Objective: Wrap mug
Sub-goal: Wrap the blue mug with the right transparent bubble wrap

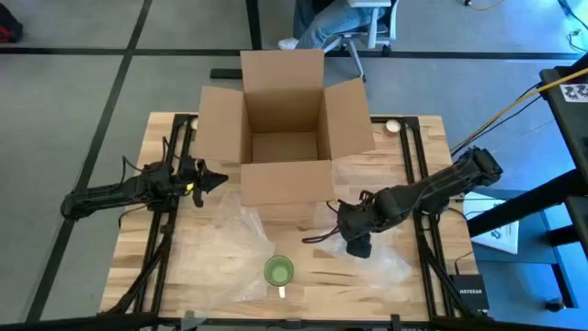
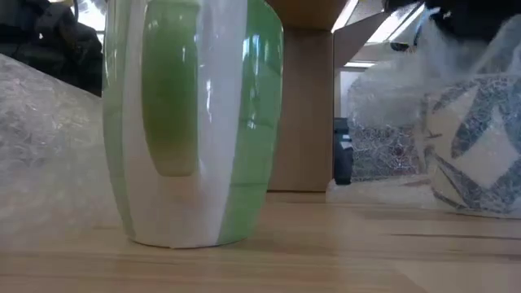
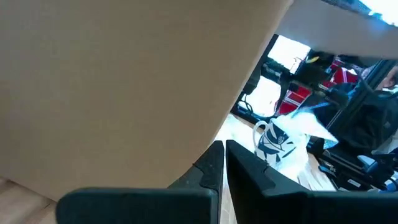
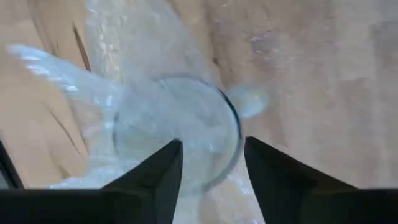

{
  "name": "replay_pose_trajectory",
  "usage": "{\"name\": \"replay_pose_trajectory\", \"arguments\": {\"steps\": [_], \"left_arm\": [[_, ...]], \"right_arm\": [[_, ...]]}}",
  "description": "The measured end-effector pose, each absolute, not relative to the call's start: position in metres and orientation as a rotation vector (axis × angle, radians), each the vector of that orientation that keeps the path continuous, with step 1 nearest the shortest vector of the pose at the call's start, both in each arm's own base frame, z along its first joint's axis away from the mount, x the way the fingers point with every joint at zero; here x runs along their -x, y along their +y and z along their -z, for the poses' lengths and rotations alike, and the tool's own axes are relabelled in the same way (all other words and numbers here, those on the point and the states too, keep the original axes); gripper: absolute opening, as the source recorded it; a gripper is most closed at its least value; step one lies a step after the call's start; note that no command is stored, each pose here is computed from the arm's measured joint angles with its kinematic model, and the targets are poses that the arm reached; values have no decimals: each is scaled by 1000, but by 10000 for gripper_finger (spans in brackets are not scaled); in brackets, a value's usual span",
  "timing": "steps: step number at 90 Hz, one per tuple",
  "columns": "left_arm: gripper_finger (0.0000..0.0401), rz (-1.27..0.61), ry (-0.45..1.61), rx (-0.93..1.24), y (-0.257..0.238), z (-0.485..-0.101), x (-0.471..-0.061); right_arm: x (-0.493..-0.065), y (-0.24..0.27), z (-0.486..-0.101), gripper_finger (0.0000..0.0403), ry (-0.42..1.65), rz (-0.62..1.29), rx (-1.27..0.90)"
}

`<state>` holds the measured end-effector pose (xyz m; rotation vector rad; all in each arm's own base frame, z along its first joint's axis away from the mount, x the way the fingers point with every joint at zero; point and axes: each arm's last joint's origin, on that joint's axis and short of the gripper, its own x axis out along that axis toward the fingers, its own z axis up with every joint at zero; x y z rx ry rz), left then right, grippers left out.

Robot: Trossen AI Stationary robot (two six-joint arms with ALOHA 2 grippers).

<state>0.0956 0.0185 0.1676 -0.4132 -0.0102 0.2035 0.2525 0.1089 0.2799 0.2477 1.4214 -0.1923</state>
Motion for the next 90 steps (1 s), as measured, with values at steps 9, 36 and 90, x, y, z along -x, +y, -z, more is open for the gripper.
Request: {"name": "replay_pose_trajectory", "arguments": {"steps": [9,36,90], "left_arm": [[0,-204,-10,413,19,-168,-96],[0,-204,-9,413,19,-168,-96],[0,-204,-12,415,19,-168,-96]], "right_arm": [[-251,110,-299,162,1414,186,-263],[-223,140,-305,163,1560,237,-382],[-199,175,-246,42,1400,339,-295]]}}
